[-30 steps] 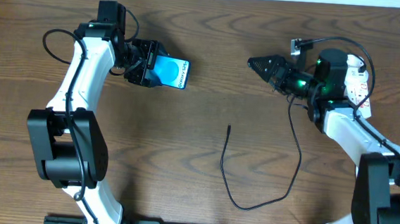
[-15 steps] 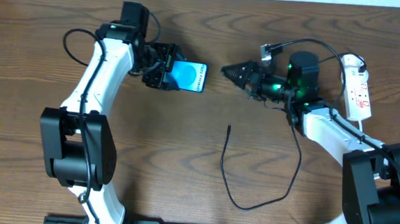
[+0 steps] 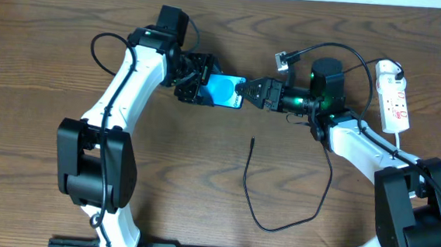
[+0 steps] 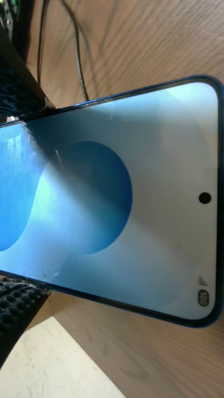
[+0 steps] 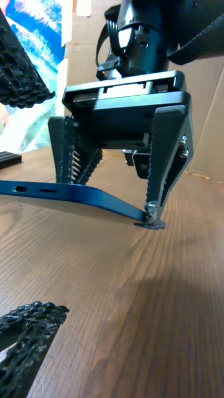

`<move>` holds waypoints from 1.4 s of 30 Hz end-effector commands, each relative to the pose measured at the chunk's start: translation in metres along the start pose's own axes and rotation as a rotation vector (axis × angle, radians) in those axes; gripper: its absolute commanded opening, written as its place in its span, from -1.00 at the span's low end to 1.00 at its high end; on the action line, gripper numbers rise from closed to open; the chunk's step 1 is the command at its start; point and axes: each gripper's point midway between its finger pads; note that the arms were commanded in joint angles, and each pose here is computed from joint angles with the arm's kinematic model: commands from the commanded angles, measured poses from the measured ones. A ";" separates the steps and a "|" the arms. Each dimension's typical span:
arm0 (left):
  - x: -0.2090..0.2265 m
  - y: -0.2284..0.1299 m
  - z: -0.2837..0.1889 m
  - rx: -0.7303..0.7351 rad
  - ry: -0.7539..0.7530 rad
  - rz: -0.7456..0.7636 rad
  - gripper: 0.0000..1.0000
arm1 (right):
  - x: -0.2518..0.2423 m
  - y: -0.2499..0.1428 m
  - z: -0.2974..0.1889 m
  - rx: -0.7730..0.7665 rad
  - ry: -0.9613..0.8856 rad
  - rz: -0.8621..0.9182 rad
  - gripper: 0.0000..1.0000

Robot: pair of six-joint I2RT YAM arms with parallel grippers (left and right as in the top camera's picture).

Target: Plug charger to phone and switch on socket

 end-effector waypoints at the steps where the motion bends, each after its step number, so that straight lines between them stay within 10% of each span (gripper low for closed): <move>1: -0.012 -0.022 -0.009 0.015 -0.036 0.014 -0.85 | 0.002 -0.010 0.007 0.036 0.000 -0.059 0.99; 24: -0.007 -0.050 0.011 -0.002 0.000 0.099 -0.85 | -0.025 -0.021 0.012 0.035 -0.141 0.004 0.91; 37: -0.006 -0.052 0.012 -0.004 0.003 0.094 -0.85 | -0.020 -0.015 0.013 0.006 -0.124 0.034 0.40; 42: -0.006 -0.052 0.012 -0.004 0.003 0.094 -0.85 | -0.018 -0.016 0.014 0.009 -0.120 0.067 -0.14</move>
Point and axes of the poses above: each gripper's point midway between its finger pads, its own z axis out along the fingers, its own x axis along the line the jaws close on, y = z × x, and after that the axes turned 5 degrees about z, right-handed
